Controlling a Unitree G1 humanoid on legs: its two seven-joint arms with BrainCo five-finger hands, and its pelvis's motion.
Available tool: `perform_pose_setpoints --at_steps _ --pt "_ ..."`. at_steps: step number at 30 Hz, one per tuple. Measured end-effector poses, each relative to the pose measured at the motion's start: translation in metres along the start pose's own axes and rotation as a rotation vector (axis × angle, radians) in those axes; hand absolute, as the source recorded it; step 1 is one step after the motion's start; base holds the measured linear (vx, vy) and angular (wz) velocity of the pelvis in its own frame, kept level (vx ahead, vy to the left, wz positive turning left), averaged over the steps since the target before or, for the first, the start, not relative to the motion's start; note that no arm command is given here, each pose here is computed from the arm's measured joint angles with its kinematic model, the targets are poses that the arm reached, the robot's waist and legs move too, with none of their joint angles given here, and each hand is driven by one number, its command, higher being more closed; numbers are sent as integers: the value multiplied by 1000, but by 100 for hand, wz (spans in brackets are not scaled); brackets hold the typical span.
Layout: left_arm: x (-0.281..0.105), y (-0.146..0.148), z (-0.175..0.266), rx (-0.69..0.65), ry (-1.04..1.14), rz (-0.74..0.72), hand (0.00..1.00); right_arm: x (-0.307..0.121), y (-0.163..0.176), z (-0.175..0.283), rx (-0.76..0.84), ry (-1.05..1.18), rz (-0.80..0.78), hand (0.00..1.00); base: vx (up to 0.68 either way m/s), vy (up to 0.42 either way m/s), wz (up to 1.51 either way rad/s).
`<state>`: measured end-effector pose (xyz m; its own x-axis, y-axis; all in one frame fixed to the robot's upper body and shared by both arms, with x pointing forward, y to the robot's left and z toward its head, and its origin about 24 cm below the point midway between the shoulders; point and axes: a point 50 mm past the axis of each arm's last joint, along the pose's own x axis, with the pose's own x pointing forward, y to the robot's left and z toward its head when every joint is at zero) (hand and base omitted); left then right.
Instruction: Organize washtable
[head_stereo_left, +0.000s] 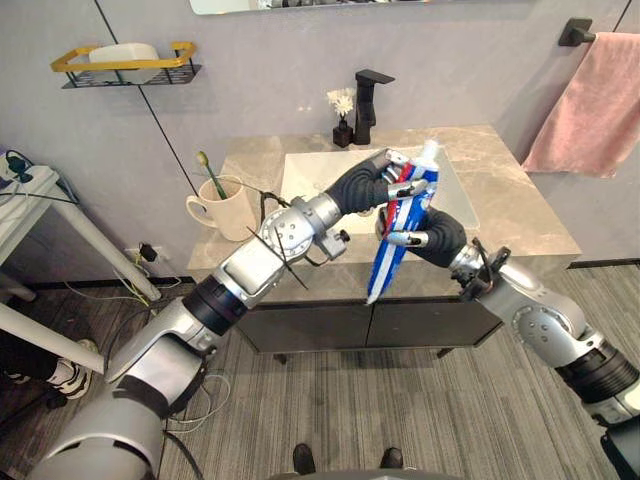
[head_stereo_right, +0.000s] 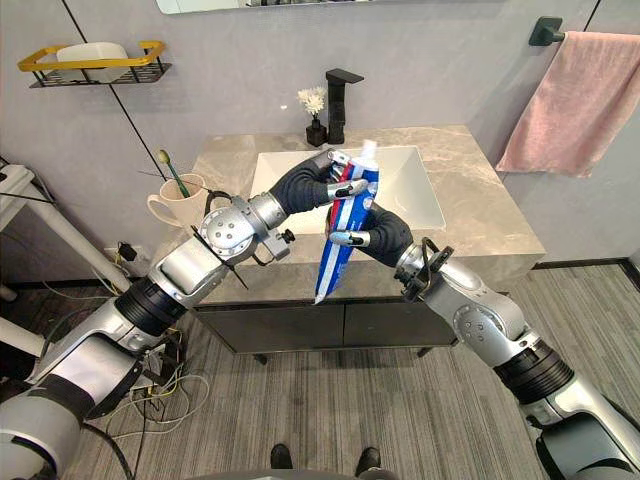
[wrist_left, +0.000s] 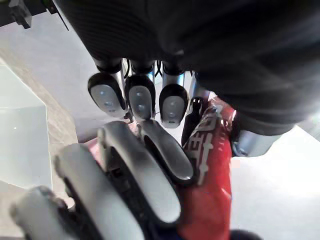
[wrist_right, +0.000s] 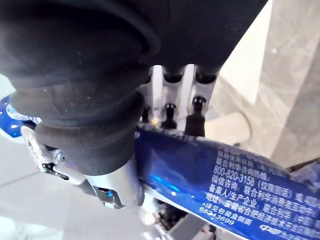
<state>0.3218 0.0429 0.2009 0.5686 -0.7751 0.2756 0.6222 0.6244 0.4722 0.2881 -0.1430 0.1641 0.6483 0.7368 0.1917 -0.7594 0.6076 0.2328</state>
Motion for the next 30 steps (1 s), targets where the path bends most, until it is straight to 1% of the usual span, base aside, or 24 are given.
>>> perform_pose_setpoints --at_steps 6,7,11,15,18,20,22,24,25,26,29,30 --pt "-1 1 -2 1 11 2 100 1 0 1 -3 -1 3 100 0 0 0" --pt "-1 1 -2 1 11 2 0 1 0 1 -4 -2 3 100 0 0 0" --pt "-2 4 -1 1 10 16 0 0 -2 6 -23 -17 -10 100 0 0 0" --pt "-7 12 -2 10 20 39 0 -1 -9 27 -68 -96 -53 100 0 0 0" --pt "-20 16 -13 -16 66 57 0 -4 -14 52 -119 -209 -86 100 0 0 0" --pt "-30 24 -15 -30 77 97 0 -4 -14 63 -141 -255 -85 100 0 0 2" --pt "-40 40 -10 -34 62 154 0 -5 -15 67 -150 -277 -90 100 4 1 8" --pt "-57 64 4 1 30 233 0 -5 -15 67 -150 -278 -91 100 30 13 12" --pt "-61 69 8 4 20 251 0 -6 -15 67 -151 -278 -92 100 44 25 17" --pt "-74 81 18 37 -5 300 0 -6 -15 67 -153 -278 -92 100 30 22 13" --pt "-96 92 28 63 -34 367 0 -7 -16 67 -158 -279 -97 100 16 16 4" --pt "-115 99 33 65 -48 431 0 -10 -17 66 -167 -267 -107 100 24 28 5"
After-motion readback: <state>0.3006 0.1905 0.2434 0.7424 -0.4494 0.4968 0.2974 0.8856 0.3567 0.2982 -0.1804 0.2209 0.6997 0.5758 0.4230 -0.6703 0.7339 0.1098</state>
